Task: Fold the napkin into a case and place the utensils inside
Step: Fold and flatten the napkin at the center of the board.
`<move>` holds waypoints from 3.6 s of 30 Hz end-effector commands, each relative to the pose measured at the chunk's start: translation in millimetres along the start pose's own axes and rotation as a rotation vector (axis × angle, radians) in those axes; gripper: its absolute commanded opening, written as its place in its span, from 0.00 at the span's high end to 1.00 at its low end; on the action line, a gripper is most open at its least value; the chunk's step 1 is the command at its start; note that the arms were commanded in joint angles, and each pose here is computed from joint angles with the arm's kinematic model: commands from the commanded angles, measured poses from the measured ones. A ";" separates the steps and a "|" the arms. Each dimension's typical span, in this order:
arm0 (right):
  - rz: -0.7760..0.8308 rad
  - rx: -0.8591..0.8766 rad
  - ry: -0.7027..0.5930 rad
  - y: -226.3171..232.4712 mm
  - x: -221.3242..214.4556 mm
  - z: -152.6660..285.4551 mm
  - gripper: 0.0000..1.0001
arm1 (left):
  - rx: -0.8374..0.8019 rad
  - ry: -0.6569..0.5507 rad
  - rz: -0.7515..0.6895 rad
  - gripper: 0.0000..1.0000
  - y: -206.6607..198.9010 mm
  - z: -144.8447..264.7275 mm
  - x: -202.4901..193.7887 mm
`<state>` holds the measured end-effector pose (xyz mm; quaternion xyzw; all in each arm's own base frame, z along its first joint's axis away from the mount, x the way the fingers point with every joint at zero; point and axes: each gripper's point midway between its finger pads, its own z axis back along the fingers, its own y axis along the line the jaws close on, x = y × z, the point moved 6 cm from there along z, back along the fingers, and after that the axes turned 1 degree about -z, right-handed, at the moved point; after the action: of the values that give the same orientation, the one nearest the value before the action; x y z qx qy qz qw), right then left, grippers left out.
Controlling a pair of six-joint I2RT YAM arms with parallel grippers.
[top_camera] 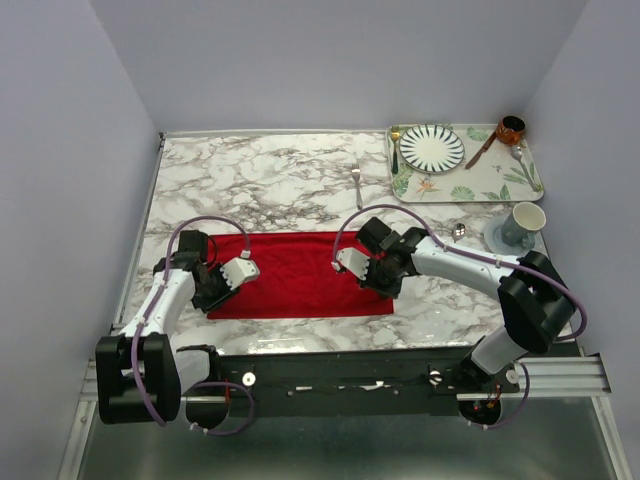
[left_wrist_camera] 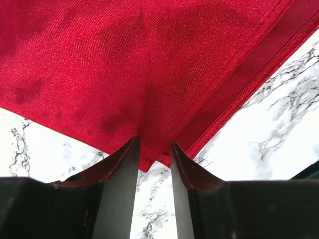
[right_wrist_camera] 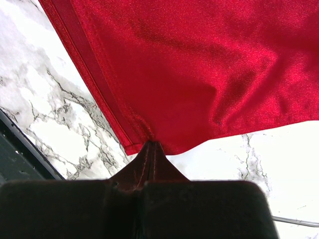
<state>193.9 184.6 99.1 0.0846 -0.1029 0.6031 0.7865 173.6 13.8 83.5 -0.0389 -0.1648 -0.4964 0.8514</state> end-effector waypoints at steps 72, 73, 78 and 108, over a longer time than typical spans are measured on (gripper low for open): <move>0.001 -0.008 0.011 -4.0 7.6 6.9 1.00 | -0.027 0.023 -0.047 0.84 5.8 3.6 8.8; 0.001 -0.009 0.009 -4.0 7.7 7.2 0.99 | -0.027 0.020 -0.044 0.87 6.7 3.3 9.7; 0.001 -0.009 0.009 -3.6 6.5 9.1 0.99 | -0.034 0.017 -0.040 1.00 6.1 4.8 10.7; -0.021 0.071 0.059 10.2 -11.6 -3.2 0.99 | -0.068 0.025 -0.045 1.00 -19.2 11.6 -1.5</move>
<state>190.9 182.8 102.6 0.0863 -0.0861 0.6032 0.7882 160.3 12.0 93.4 -0.0410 -0.1366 -0.5170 0.8440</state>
